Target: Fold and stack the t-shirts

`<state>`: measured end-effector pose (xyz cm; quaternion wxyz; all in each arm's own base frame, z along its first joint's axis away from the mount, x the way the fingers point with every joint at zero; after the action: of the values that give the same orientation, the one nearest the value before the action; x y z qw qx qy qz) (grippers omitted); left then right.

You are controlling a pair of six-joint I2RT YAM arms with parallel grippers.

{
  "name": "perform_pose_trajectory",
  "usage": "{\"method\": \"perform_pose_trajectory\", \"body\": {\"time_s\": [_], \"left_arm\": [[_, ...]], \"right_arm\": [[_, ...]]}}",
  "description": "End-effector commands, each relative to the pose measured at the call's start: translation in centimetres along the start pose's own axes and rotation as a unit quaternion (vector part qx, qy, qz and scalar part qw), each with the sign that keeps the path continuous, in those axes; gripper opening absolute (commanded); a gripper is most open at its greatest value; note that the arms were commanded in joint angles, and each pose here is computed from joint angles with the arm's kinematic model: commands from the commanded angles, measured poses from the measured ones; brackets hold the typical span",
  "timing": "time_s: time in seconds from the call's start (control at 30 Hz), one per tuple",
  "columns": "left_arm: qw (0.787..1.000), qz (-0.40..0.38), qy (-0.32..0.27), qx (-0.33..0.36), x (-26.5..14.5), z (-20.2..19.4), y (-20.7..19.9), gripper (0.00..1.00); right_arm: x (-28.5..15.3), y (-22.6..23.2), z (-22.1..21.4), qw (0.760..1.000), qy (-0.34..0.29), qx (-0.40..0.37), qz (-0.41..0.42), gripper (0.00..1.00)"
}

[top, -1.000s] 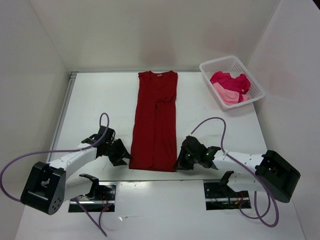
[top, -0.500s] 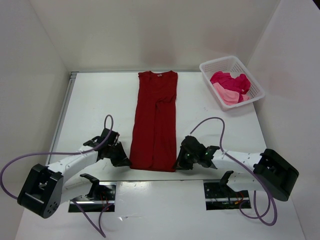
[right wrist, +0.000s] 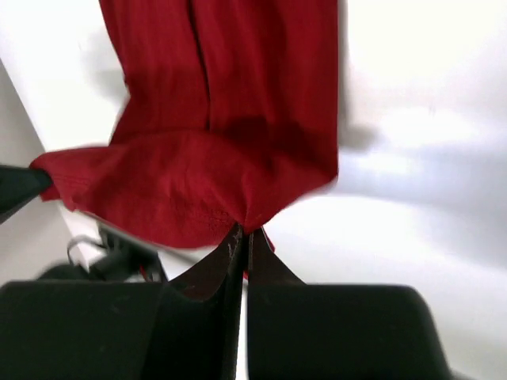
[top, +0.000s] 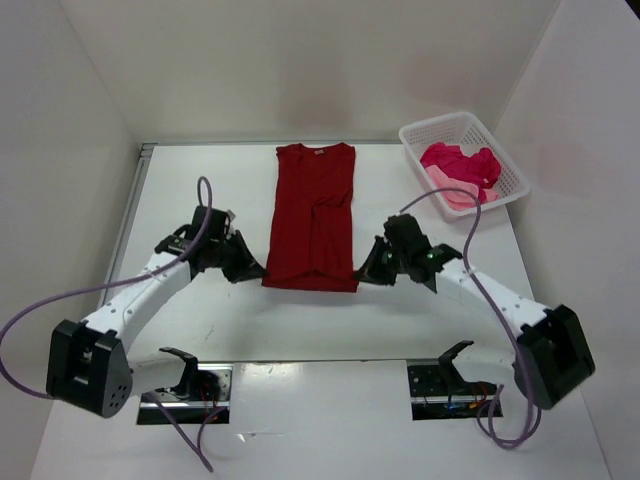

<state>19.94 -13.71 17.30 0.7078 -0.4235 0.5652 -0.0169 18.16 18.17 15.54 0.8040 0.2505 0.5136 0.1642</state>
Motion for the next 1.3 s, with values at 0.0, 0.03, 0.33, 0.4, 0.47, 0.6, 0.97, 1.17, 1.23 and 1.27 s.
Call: {"method": "perform_pose_trajectory", "body": {"time_s": [0.0, 0.03, 0.33, 0.4, 0.47, 0.6, 0.97, 1.17, 1.23, 1.27], "left_arm": [[0.999, -0.018, -0.048, -0.018, 0.2, 4.3, -1.6, 0.0], [0.997, -0.032, -0.063, -0.012, 0.5, 5.6, -2.1, 0.01], [0.992, -0.053, -0.113, 0.026, 5.6, 15.0, -8.1, 0.03], [0.994, -0.039, -0.103, 0.024, 7.6, 16.0, -7.8, 0.03], [0.993, -0.036, -0.11, 0.025, 8.6, 17.5, -8.0, 0.04], [0.991, -0.046, -0.121, 0.027, 9.6, 19.6, -9.2, 0.05], [0.984, -0.088, -0.156, 0.022, 10.2, 22.2, -9.9, 0.53], [0.969, -0.139, -0.201, 0.04, 4.6, 20.9, -12.3, 0.55], [0.975, -0.13, -0.174, 0.039, 5.6, 18.1, -10.9, 0.49], [0.978, -0.134, -0.154, 0.046, 6.3, 16.2, -11.1, 0.46]], "right_arm": [[0.8, 0.1, 3.9, 0.999, -0.007, -0.048, -0.012, 0.0], [2.3, -0.5, 4.7, 0.998, 0.003, -0.049, -0.031, 0.0], [6.3, -0.8, 16.3, 0.994, -0.065, -0.072, -0.051, 0.0], [8.0, -2.0, 17.4, 0.994, -0.056, -0.072, -0.064, 0.0], [9.4, -1.8, 18.7, 0.993, -0.054, -0.078, -0.065, 0.0], [10.8, -1.2, 21.8, 0.991, -0.068, -0.093, -0.061, 0.0], [12.4, -1.4, 23.9, 0.991, -0.079, -0.09, -0.063, 0.31], [7.2, 1.3, 24.8, 0.984, -0.136, -0.101, -0.05, 0.41], [6.3, 1.7, 23.9, 0.983, -0.143, -0.106, -0.047, 0.41], [6.5, 2.1, 23.3, 0.983, -0.14, -0.112, -0.043, 0.32]]}}
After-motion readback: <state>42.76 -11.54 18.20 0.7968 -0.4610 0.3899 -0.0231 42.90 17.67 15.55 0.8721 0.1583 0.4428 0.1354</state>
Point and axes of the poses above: each gripper's point midway between its finger pads, its own x axis out along the fingers, its own y axis along the line the jaws close on, z = x × y, the point moved 7 cm from there along -x, back along the fingers, and after that the axes turned 10 degrees about -x, right-handed, at the moved point
